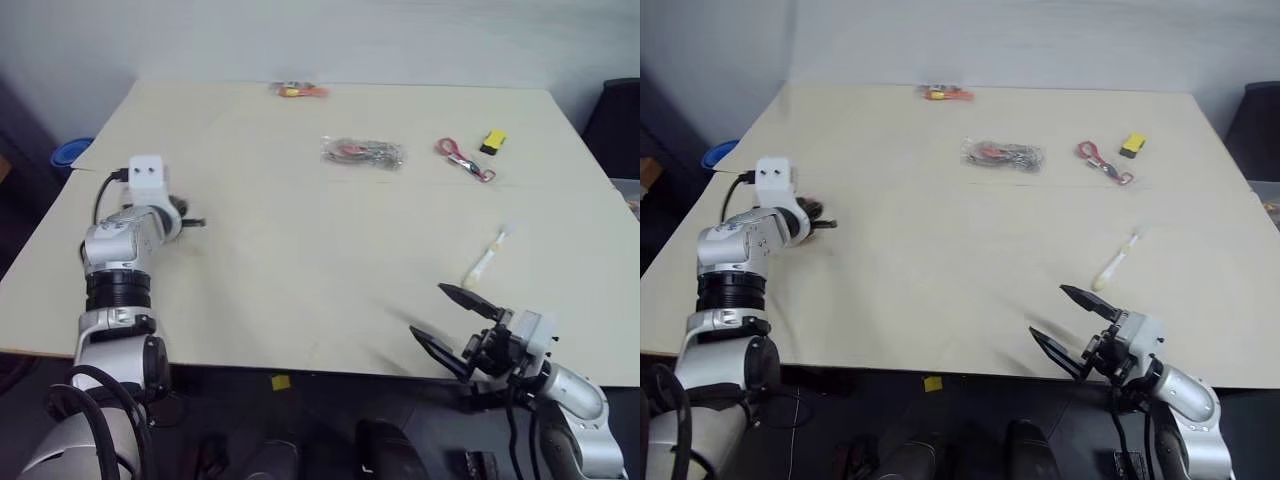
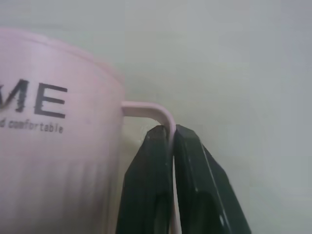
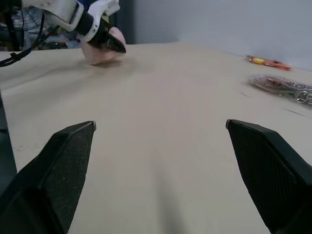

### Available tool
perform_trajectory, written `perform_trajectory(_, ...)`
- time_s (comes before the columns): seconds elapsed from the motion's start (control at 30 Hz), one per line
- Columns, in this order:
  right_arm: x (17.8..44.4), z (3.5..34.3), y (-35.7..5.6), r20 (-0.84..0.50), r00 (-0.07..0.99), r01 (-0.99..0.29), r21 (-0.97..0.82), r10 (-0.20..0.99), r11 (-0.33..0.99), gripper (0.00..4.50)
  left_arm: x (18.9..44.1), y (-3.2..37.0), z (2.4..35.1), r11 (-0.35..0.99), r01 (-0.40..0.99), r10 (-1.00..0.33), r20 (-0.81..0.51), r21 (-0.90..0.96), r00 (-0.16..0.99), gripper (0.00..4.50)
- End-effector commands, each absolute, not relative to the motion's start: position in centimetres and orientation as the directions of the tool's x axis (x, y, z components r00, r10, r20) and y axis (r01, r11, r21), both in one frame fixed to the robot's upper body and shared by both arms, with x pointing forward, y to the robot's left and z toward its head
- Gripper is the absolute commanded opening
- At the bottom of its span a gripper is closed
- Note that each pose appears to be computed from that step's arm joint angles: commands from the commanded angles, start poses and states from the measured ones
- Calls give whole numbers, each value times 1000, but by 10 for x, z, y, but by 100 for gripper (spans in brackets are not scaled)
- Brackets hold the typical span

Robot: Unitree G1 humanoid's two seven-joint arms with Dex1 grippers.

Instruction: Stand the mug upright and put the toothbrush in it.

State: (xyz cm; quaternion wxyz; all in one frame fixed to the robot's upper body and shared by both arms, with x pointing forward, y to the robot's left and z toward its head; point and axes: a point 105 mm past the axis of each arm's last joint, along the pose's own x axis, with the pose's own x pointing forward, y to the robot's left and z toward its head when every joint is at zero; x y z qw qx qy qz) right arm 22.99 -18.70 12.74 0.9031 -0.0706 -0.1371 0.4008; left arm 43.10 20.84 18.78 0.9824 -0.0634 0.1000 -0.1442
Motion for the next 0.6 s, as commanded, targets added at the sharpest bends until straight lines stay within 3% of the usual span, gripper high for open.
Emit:
perform_trajectory(0.03,221,143,-201,205,678,-644,-297,706,705,450,387,114,233,616,775,-768,110,-137,630,3)
perform_trajectory(0.1,216,146,-210,200,713,-597,-328,672,732,450,357,75,228,409,909,-893,169,-78,417,3)
perform_trajectory(0.3,202,149,-234,190,806,-453,-411,560,791,450,326,17,180,116,993,-957,271,34,102,3)
perform_trajectory(0.5,186,156,-240,193,844,-385,-431,500,816,450,326,-5,134,109,989,-965,251,104,80,3)
perform_trajectory(0.6,186,157,-239,196,849,-375,-431,491,820,450,324,9,124,123,988,-967,235,98,97,80)
